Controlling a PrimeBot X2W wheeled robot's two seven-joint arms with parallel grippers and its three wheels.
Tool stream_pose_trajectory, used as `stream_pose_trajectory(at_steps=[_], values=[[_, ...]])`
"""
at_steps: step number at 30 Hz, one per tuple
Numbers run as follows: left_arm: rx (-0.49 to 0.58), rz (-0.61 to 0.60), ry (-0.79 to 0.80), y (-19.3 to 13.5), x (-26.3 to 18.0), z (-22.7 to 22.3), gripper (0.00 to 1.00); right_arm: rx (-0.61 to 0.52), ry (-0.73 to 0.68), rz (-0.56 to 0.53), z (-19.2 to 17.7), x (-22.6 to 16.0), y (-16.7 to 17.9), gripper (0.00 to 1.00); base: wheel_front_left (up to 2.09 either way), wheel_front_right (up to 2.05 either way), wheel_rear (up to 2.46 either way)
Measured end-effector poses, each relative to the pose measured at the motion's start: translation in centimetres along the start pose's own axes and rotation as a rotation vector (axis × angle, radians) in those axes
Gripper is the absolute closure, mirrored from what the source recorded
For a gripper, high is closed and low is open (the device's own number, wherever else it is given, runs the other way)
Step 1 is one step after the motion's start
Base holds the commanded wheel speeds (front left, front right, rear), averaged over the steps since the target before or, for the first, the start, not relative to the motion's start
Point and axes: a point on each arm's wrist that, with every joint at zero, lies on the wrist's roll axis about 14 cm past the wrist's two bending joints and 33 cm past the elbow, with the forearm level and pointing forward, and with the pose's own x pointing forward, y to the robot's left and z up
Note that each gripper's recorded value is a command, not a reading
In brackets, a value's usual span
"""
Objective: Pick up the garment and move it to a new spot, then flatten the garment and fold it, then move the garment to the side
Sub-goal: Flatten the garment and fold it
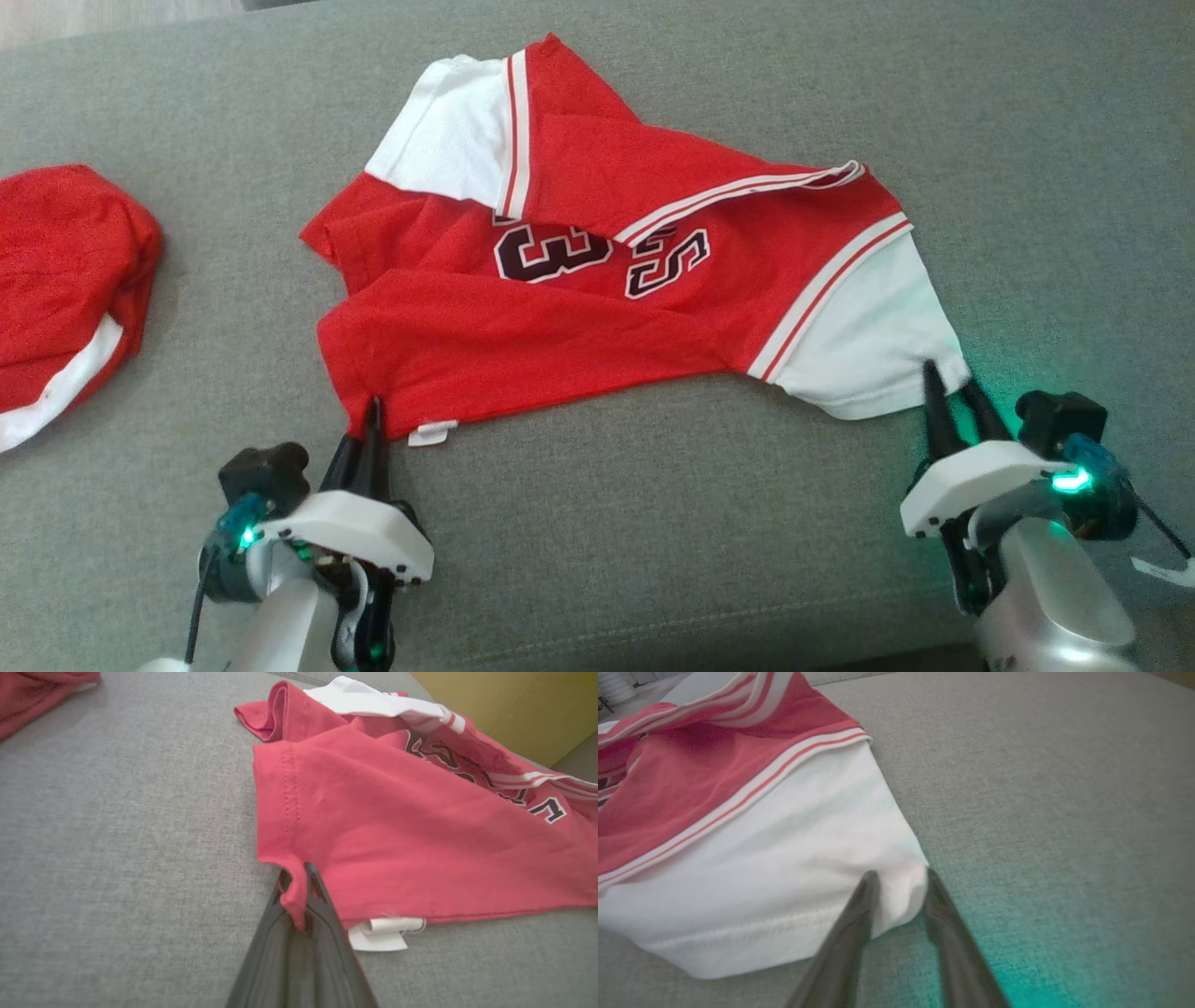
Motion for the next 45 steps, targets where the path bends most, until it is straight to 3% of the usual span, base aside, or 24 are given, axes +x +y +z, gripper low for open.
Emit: stream_pose_trajectory(at_steps=[6,9,16,23,28,32,35,45], values=[[-0.001,-0.027,-0.064,-0.7,-0.1,2.1,1.00,0.065,-0.046,0.020,1.2,0.0,0.9,1.00,0.00,0.00,0.00],[0.005,-0.052,-0.153,-1.6,-0.2,5.0,1.00,0.090,-0.154,0.044,4.5,-0.1,1.6,1.00,0.00,0.00,0.00],[0.082,-0.130,-0.447,-3.6,-1.2,15.4,1.00,0.119,-0.568,0.122,18.6,-2.7,3.1,1.00,0.00,0.00,0.00],[0.257,-0.207,-0.812,-6.2,-4.4,29.8,1.00,0.093,-0.946,0.204,32.7,-9.8,3.1,1.00,0.00,0.00,0.00],[0.321,-0.241,-0.992,-8.5,-7.9,37.3,1.00,0.087,-1.102,0.276,39.3,-15.1,4.2,1.00,0.00,0.00,0.00],[0.337,-0.244,-1.051,-9.1,-9.0,40.5,1.00,0.074,-1.163,0.308,42.3,-17.3,4.7,1.00,0.00,0.00,0.00],[0.348,-0.233,-1.013,-8.9,-7.6,41.0,1.00,0.073,-1.156,0.300,43.4,-16.7,4.5,1.00,0.00,0.00,0.00],[0.374,-0.172,-0.723,-6.0,3.7,35.4,1.00,0.076,-0.958,0.202,42.1,-5.2,3.8,1.00,0.00,0.00,0.00]])
